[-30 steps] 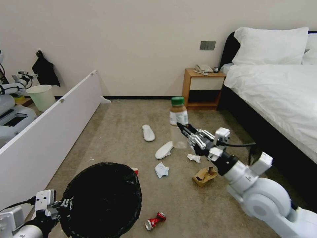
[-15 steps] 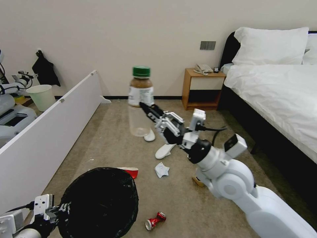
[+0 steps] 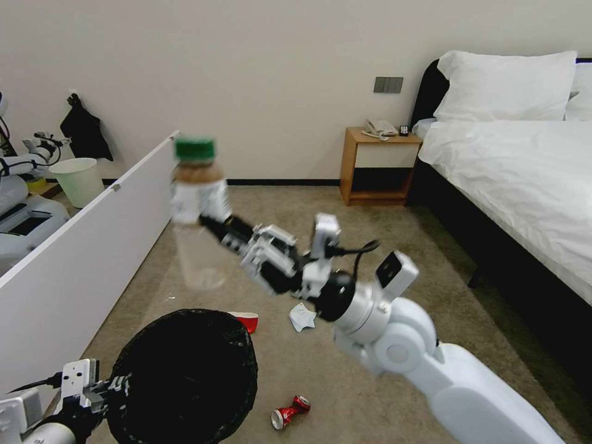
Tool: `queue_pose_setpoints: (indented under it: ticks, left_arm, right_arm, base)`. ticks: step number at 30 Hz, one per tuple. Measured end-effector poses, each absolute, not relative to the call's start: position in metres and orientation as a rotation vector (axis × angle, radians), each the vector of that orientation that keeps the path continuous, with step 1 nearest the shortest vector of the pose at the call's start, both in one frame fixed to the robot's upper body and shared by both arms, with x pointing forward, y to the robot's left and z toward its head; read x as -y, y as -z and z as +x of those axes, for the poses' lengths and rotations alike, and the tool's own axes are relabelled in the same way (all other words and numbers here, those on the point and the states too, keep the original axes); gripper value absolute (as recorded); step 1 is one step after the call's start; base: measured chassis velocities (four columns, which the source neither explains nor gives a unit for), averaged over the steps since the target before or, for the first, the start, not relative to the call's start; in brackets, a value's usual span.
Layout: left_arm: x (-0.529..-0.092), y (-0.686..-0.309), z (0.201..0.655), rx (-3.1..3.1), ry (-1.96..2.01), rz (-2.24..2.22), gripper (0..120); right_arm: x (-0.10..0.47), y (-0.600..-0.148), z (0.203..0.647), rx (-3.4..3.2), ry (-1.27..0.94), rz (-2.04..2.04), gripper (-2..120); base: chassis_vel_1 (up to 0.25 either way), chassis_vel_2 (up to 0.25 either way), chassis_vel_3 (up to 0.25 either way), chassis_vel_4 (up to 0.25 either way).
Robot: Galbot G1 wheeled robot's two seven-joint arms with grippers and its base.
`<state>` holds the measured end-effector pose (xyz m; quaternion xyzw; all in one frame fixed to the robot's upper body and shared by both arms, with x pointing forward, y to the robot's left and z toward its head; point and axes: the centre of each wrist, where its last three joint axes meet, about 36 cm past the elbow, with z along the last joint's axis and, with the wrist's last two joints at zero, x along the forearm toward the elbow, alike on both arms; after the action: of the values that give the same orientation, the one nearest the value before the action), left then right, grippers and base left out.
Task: Pick up the trash bin, then pick up the garbage from the floor and place it into the trash bin.
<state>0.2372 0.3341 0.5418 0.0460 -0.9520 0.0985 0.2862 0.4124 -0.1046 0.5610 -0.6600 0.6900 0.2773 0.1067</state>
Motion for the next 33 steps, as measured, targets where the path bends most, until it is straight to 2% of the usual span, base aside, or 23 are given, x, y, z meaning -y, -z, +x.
queue_pose_setpoints:
  ticks: [19,30,32,33]
  left_arm:
    - [-0.332,-0.546,0.239,2.562,-0.278,0.108,3]
    - [-0.332,-0.548,0.239,2.565,-0.277,0.102,3]
    - [-0.332,-0.548,0.239,2.565,-0.276,0.103,3]
    - [-0.332,-0.548,0.239,2.565,-0.275,0.103,3]
  right_arm:
    - [0.097,-0.489,0.393,-2.23,-0.743,-2.033,18]
    - [0.098,-0.465,0.388,-2.326,-0.718,-2.014,18]
    - [0.099,-0.464,0.388,-2.337,-0.711,-2.01,19]
    - [0.1,-0.463,0.387,-2.356,-0.705,-2.007,25]
  base:
    - [0.0,0.0,0.0,0.0]
    - [0.0,0.0,0.0,0.0]
    - [0.0,0.0,0.0,0.0]
    - [0.0,0.0,0.0,0.0]
